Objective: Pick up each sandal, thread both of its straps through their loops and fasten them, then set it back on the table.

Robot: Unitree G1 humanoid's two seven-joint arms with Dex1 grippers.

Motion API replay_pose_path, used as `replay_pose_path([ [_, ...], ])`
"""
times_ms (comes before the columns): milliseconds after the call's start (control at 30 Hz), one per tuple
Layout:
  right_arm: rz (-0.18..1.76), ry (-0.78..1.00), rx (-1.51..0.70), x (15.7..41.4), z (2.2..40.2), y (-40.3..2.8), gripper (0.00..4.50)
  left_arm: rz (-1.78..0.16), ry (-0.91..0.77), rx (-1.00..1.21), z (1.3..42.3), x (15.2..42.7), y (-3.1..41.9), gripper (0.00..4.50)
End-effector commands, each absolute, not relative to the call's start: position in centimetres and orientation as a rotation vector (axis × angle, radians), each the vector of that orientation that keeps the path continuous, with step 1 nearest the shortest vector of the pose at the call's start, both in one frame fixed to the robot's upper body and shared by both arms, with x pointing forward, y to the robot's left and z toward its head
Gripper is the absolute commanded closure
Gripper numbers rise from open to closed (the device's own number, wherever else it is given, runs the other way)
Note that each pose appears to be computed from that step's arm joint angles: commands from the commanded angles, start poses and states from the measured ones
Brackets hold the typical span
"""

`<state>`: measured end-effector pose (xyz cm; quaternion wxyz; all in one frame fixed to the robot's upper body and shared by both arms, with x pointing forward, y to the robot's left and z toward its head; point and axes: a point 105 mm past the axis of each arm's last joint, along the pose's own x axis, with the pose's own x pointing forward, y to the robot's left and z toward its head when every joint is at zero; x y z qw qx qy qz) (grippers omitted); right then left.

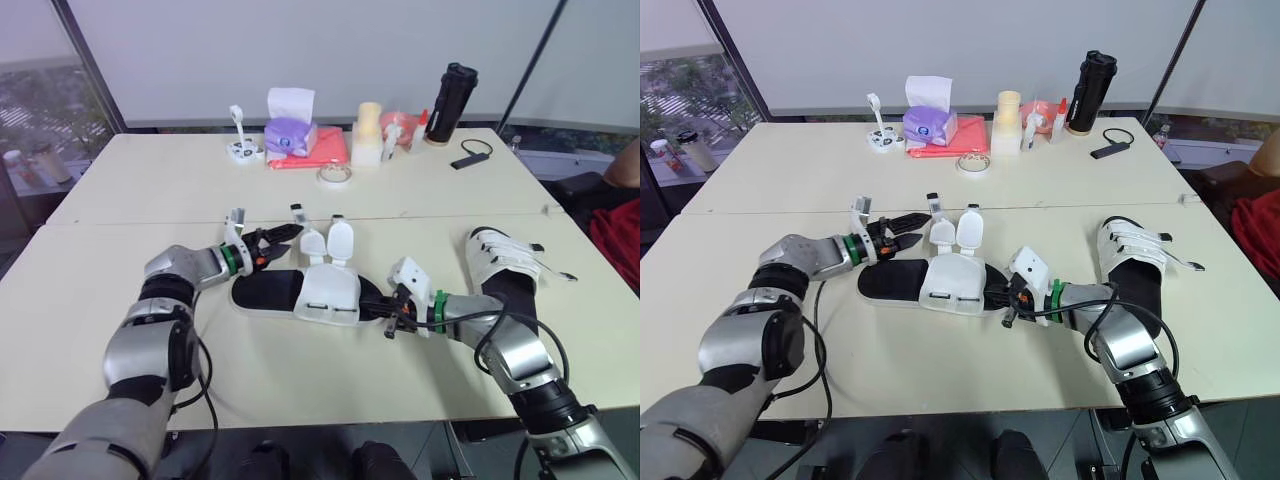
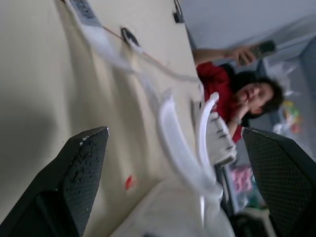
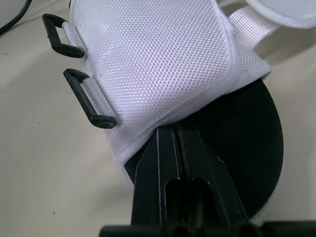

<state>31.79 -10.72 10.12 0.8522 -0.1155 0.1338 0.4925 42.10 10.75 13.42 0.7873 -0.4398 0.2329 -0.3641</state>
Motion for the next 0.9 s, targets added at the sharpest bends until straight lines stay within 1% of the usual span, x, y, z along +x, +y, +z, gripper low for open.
replay_pose_path([
  [33,1.033,0.289,-0.25,31.8,9.9,-10.6,4.5,-0.735,0.41,-1.007,14.7,43.4,10.6,0.03],
  [133,1.032,0.288,-0.253,31.7,9.8,-10.5,4.5,-0.739,0.393,-1.014,14.9,43.8,9.5,0.03],
  [333,1.025,0.286,-0.254,31.7,9.7,-10.4,4.5,-0.632,0.341,-1.035,15.1,45.0,9.2,0.03],
  [433,1.015,0.28,-0.251,31.8,9.7,-10.3,4.5,-0.612,0.324,-1.024,15.3,45.4,9.0,0.03],
  [500,1.009,0.277,-0.252,31.8,9.7,-10.3,4.5,-0.613,0.309,-1.011,15.6,45.5,8.9,0.56],
  [567,1.002,0.272,-0.254,31.9,9.7,-10.3,4.5,-0.624,0.297,-0.999,16.0,45.6,8.8,1.32],
  [600,1.001,0.271,-0.254,31.9,9.7,-10.3,4.5,-0.628,0.295,-0.996,16.1,45.6,8.8,1.91],
  [767,0.984,0.266,-0.251,32.1,9.7,-10.5,4.5,-0.63,0.313,-0.967,15.9,45.5,8.8,4.45],
  [900,0.982,0.264,-0.25,32.1,9.6,-10.4,4.5,-0.634,0.324,-0.941,15.7,45.4,8.5,4.45],
])
